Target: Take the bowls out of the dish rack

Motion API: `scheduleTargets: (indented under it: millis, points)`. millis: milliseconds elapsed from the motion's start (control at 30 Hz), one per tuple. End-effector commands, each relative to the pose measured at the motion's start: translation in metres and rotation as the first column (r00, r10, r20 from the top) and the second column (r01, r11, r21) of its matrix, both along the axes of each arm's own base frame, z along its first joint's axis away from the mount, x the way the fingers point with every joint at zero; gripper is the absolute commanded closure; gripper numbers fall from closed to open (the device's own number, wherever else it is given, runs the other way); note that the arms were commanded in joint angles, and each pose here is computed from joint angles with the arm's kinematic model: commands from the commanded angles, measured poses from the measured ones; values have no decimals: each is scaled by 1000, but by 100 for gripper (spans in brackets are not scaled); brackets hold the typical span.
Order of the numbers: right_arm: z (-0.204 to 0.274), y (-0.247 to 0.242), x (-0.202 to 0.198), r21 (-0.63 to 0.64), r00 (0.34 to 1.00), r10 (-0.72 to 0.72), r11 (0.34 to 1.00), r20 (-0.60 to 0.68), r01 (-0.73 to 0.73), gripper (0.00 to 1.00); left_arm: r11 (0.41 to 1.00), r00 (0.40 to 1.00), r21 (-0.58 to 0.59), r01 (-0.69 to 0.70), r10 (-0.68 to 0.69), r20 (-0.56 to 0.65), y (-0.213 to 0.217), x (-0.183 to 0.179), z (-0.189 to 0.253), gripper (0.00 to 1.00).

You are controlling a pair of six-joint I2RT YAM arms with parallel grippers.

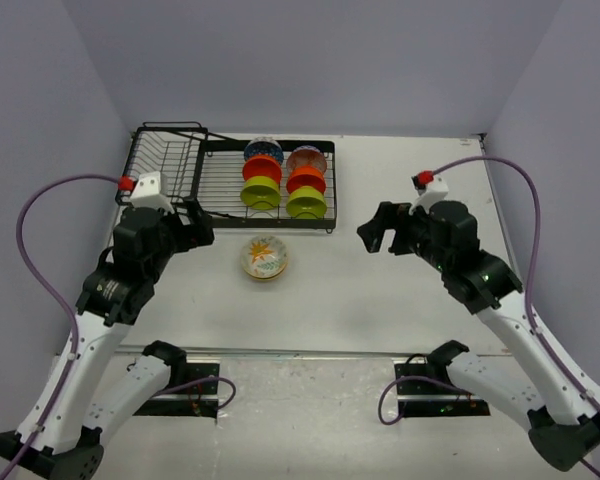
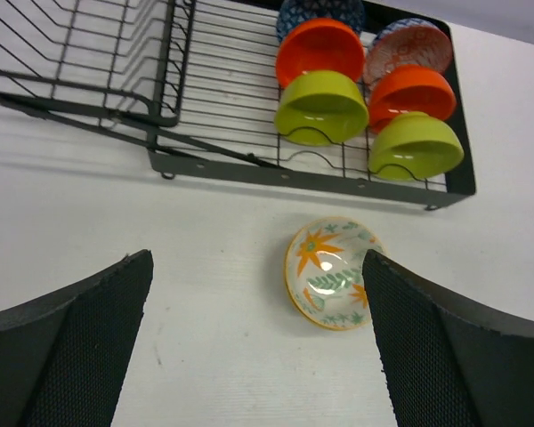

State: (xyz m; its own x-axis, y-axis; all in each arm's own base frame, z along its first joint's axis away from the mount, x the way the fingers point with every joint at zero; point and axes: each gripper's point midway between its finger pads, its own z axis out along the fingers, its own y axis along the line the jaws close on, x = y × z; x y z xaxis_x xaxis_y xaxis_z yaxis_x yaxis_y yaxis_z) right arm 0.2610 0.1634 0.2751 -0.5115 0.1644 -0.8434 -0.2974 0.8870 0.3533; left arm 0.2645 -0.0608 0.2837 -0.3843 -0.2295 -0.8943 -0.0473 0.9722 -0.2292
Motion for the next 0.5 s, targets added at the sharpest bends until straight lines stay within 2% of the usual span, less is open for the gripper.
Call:
scheduleTargets:
  millis: [0,33,100,133,200,233,300,333,467]
  points:
    - [-34,-16,-33,77,997,-53,995,-59,57,1,981,994,-161,106,-111,-19,-26,-26,-25,0]
    - [-23,-34,-45,130,994,-113,985,9,111,1,953,987,-262,150,-161,-20,-40,-38,-26,0]
    - [-33,-55,-60,193,976,-220,957,2,215,1,933,979,-318,166,-194,-59,-48,-49,-39,0]
    - [-18,-71,-73,256,963,-263,937,65,238,1,935,980,-327,135,-175,-97,-43,-60,-44,0]
    - [-25,-106,-84,265,909,-413,884,56,385,1,948,989,-309,76,-112,-99,-28,-69,-41,0]
    - [-24,-113,-89,277,898,-435,873,67,402,1,961,990,-275,29,-65,-123,-15,-77,-46,0]
    - [-16,-120,-103,296,900,-427,874,91,385,1,971,989,-237,41,-73,-127,-10,-84,-41,0]
    - [-12,-121,-107,317,899,-428,868,89,382,1,979,983,-202,25,-61,-175,-5,-88,-50,0]
    - [-4,-138,-122,340,873,-485,830,50,442,1,986,967,-165,-8,-34,-251,1,-93,-59,0]
